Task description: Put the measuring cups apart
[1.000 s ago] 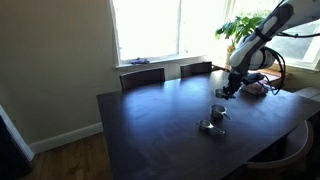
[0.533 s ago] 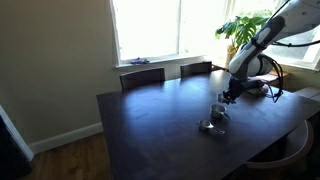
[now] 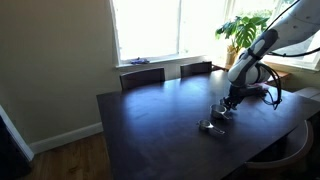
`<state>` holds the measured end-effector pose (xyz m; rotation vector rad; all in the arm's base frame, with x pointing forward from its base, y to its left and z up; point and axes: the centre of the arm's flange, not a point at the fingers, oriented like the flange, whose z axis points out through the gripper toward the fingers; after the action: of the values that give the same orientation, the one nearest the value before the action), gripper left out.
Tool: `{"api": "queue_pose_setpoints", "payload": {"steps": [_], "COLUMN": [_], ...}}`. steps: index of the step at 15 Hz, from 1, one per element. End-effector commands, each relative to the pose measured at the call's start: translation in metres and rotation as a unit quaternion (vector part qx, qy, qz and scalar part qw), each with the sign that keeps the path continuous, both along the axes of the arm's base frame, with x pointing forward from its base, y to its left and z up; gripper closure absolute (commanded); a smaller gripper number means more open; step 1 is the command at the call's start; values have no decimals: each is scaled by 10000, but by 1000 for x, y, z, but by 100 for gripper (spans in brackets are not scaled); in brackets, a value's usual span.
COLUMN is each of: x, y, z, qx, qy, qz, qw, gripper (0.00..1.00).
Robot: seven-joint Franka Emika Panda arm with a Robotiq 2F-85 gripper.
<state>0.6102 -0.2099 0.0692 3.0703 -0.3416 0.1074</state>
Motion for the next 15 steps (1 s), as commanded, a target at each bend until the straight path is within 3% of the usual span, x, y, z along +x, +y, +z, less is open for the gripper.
{"api": "queue_pose_setpoints", "payload": {"steps": [1,2,3,10,15], "x": [-1,-3,-5,-12,10], "y": [2,2,2,8,2], "z": [7,13,19,74,105], "qx": [-6,-31,-67,-39,-173], "qy": [-157,-202,-248,-309,-206], "qz": [-89,-63,-42,407,838], "qw": [9998,9998,9997,9987,9961], "gripper": [87,44,43,0,0]}}
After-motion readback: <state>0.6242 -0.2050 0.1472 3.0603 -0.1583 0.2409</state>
